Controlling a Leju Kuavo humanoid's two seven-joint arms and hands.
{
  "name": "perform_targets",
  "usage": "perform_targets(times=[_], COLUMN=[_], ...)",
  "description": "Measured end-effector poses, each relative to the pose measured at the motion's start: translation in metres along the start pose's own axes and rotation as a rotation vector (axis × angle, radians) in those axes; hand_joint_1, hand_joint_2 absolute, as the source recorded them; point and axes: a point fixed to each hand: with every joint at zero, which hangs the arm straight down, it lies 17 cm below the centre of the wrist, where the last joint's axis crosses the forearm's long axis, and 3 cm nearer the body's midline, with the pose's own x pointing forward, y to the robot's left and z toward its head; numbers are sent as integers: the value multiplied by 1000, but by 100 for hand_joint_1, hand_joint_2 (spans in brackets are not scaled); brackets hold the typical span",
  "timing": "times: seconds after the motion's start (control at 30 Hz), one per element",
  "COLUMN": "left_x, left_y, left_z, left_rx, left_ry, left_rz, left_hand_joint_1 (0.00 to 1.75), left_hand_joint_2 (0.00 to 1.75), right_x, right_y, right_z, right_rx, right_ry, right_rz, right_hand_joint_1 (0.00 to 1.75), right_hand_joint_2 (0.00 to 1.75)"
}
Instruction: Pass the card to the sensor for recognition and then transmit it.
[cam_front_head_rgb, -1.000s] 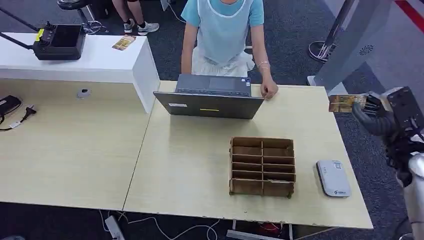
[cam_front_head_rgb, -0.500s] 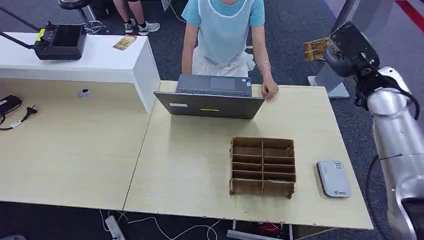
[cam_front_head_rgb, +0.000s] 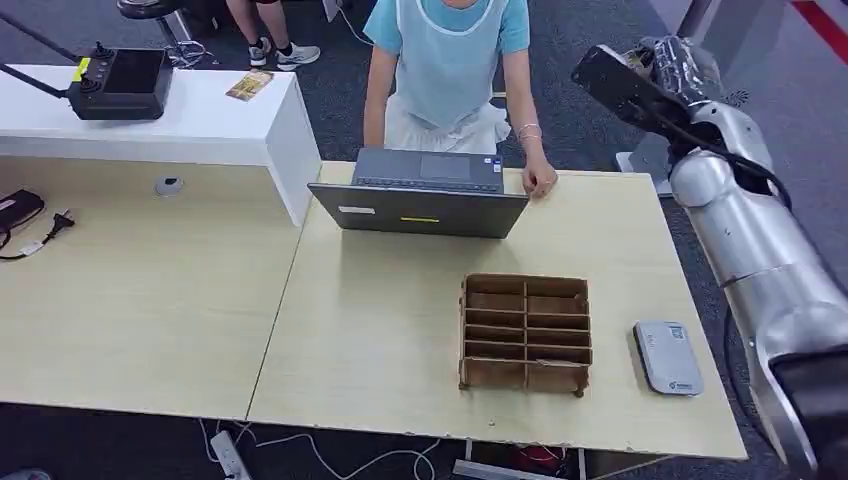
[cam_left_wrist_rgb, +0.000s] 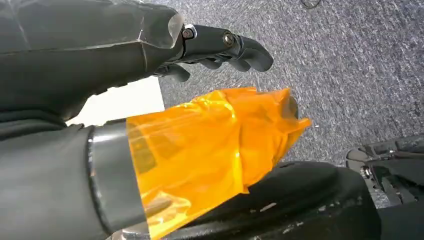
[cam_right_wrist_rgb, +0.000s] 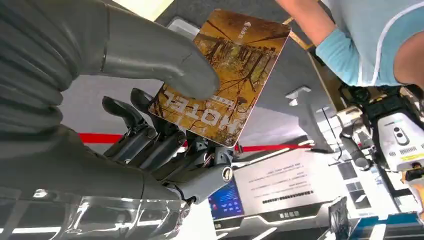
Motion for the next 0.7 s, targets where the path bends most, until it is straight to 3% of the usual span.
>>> perform_targets(times=[0.33, 0.7], left_x=[6, 14], left_y=[-4, -5], left_z=[1, 2], left_rx=[-15, -18], left_ry=[-11, -26], left_rz=[-37, -53], left_hand_joint_1=[0, 0], left_hand_joint_2=[0, 0], right_x=[12, 17], right_y=[10, 54], right_z=[-11, -12], right_rx=[-12, 86], right_ry=[-17, -42], right_rz=[268, 469], right_hand_joint_1=[175, 175], right_hand_joint_2=[175, 175])
